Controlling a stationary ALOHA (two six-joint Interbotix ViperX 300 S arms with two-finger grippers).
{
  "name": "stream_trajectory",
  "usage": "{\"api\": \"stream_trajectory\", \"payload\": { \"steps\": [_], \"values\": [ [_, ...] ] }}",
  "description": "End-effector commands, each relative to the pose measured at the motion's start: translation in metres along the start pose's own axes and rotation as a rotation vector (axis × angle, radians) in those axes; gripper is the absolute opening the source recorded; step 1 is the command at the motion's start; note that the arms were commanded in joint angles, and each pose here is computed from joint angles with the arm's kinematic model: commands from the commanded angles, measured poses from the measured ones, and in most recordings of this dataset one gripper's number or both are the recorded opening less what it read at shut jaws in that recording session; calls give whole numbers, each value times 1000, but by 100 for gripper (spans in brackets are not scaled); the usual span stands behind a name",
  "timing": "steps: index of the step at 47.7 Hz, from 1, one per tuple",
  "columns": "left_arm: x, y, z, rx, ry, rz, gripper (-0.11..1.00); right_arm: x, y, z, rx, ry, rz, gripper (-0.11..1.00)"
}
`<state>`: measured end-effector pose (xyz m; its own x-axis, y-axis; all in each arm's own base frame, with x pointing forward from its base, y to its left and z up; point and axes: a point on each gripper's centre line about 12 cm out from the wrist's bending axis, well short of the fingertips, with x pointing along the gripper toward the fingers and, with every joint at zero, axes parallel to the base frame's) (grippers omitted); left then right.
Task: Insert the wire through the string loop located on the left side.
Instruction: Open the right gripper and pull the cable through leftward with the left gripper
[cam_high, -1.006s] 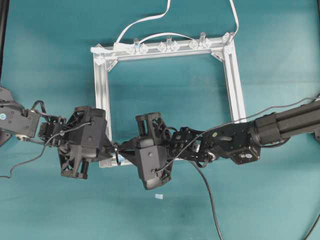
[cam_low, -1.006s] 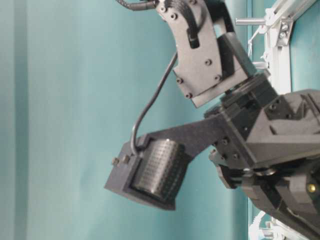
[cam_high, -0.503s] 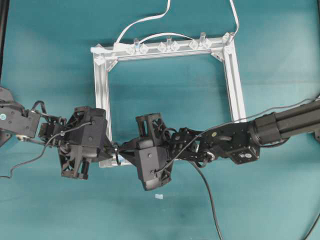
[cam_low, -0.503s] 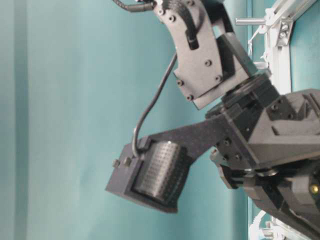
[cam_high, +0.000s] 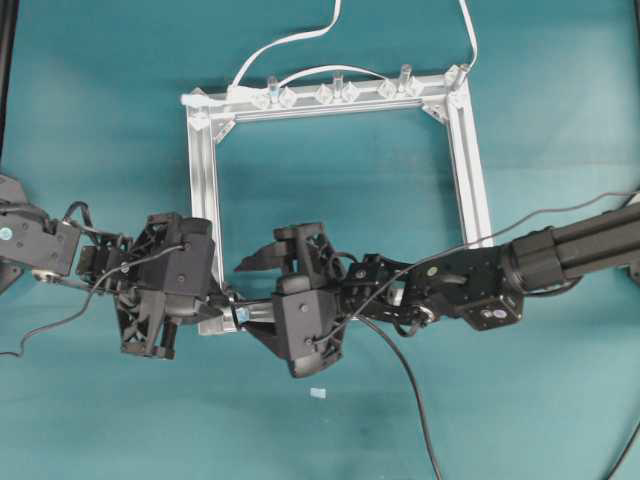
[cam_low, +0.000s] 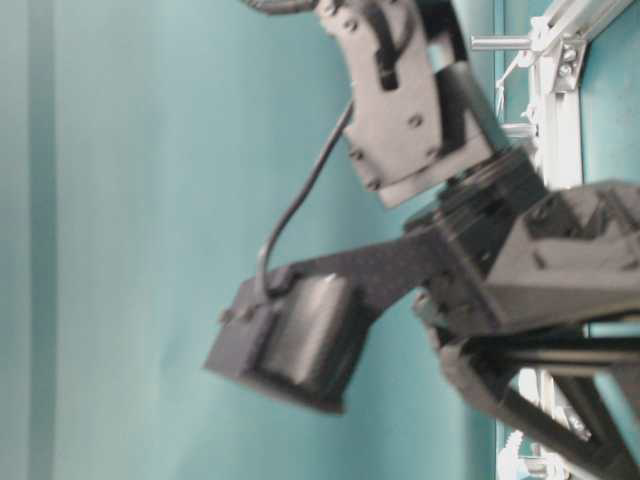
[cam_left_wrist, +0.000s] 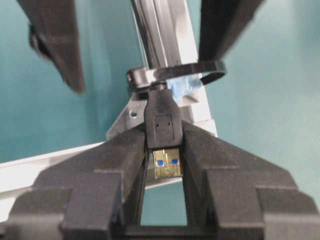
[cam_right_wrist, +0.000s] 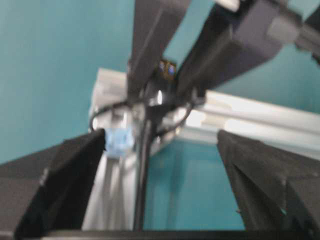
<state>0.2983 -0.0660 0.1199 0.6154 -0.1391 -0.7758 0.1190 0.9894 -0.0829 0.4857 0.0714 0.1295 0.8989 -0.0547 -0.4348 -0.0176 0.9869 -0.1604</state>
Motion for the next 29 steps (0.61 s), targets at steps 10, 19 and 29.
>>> {"api": "stream_trajectory", "payload": {
  "steps": [10, 19, 29],
  "values": [
    [-8, -3, 9, 0, -30, -8, 19, -26, -4, 18, 10, -41, 3, 92],
    [-22, -5, 0, 3, -7, -15, 19, -28, -4, 15, 9, -32, 5, 92],
    [-39, -9, -16, -9, 33, -27, 19, -29, -4, 15, 9, -32, 5, 92]
  ]
}}
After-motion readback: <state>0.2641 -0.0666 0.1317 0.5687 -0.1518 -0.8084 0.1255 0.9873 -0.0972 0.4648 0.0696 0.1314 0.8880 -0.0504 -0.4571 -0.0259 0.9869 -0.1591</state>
